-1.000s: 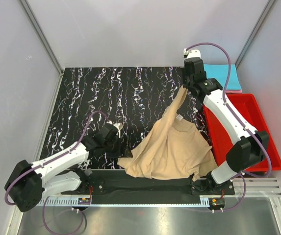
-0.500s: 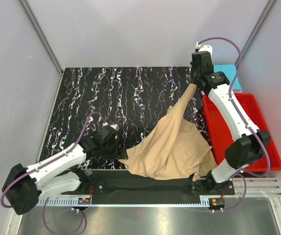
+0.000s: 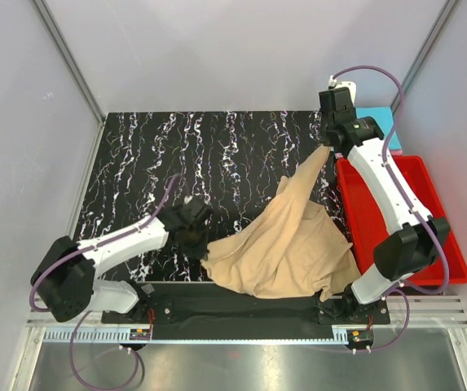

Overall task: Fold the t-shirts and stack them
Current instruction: Flatten the tshirt out

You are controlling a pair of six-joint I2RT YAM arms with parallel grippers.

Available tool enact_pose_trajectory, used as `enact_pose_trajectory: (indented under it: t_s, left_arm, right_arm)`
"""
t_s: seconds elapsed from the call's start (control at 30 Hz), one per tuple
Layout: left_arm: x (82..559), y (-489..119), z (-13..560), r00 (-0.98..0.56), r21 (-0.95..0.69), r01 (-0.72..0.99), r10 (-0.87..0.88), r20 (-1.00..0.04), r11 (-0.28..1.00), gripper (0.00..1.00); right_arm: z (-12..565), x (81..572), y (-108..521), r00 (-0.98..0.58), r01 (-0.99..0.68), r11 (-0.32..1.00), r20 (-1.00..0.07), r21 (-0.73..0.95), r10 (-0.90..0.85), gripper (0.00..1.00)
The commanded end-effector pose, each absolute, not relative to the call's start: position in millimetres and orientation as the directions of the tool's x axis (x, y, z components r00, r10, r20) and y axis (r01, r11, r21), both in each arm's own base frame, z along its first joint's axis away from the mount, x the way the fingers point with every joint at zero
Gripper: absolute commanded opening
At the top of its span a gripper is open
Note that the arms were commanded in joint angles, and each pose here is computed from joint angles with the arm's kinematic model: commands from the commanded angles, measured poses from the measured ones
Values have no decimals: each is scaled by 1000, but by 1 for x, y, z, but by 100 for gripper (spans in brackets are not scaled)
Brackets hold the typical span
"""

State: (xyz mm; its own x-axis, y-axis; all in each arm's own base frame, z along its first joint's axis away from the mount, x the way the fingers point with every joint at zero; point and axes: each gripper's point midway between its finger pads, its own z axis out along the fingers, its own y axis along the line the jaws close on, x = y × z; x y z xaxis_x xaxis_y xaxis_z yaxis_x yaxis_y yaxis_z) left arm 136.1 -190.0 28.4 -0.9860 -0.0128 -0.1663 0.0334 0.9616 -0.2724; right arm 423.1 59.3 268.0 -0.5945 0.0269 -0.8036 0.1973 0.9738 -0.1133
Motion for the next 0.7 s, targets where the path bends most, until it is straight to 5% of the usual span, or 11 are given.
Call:
enact_pose_trajectory:
  t_s: [0.0, 0.1, 0.2, 0.47, 0.67]
  left_arm:
    - [187, -191, 104, -926, -183, 103, 28, -376, 978, 0]
    - [226, -178, 217, -816, -98, 111, 35, -577, 989, 0]
    - [224, -170, 268, -788, -85, 133, 53, -613, 987, 0]
    - [189, -181, 289, -812, -254, 221, 33, -583, 942, 0]
    - [184, -151, 289, -816, -152, 124, 14, -578, 981, 0]
  right_arm:
    - [341, 413, 52, -483, 248, 968, -870, -29, 98, 0]
    - [389, 396, 56, -438, 198, 980, -891, 29, 115, 0]
    - [424, 367, 52, -370, 173, 982, -919, 79, 139, 0]
    - [462, 289, 45, -285, 94, 975, -933, 203, 222, 0]
    - [475, 269, 39, -243, 81, 975, -944, 207, 221, 0]
